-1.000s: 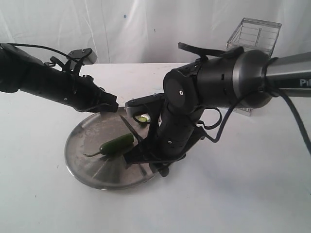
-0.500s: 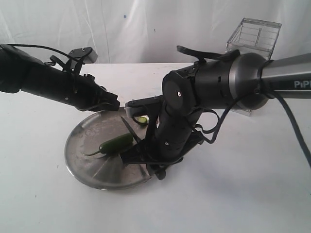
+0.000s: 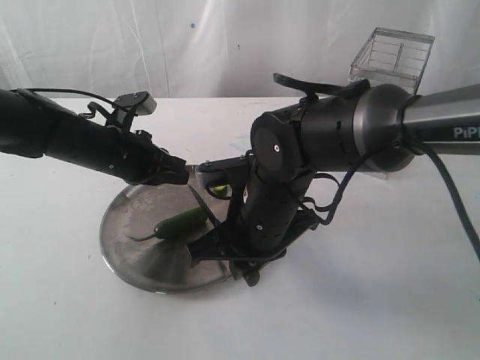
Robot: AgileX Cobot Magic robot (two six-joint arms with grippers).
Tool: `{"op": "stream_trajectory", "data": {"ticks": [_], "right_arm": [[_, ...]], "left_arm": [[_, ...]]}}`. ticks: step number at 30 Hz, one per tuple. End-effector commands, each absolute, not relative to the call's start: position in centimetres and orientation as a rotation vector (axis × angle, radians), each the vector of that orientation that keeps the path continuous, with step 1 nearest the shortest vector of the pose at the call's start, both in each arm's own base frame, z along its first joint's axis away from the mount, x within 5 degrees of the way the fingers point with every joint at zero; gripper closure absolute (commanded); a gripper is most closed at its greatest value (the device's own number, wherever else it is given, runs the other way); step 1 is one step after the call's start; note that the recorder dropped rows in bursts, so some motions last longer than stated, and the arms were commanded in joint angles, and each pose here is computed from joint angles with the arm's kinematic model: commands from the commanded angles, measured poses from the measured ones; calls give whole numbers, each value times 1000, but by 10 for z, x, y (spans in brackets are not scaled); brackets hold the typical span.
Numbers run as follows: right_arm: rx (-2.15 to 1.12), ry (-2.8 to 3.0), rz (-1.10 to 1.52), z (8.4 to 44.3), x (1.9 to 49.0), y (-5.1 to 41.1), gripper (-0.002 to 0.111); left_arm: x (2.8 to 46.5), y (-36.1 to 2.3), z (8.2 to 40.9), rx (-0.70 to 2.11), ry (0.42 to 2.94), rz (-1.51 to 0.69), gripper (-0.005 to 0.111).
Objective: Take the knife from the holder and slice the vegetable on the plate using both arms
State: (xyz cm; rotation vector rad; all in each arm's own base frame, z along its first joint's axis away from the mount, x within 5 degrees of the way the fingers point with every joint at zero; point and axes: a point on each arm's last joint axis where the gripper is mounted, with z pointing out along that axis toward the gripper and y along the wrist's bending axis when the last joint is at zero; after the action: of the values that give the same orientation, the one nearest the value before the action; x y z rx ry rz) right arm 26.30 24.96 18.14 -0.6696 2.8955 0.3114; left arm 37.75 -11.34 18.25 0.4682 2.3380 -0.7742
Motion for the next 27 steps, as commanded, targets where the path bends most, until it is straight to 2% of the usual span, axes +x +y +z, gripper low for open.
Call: {"op": "stream_trajectory", "data": {"ticks": [1, 6, 15, 27], "right_arm": [[-674, 2903, 305, 178, 260, 249, 108], [-672, 2900, 306, 178, 260, 249, 108], [-661, 2885, 321, 178, 261, 250, 108], [-661, 2889, 321, 178, 261, 250, 108]], "left_arm": [[378, -117, 189, 439, 2290, -841, 107], [379, -123, 195, 457, 2193, -942, 107], [380, -123, 195, 487, 2169, -928, 107], [387, -124, 164, 470, 2197, -940, 107]]}}
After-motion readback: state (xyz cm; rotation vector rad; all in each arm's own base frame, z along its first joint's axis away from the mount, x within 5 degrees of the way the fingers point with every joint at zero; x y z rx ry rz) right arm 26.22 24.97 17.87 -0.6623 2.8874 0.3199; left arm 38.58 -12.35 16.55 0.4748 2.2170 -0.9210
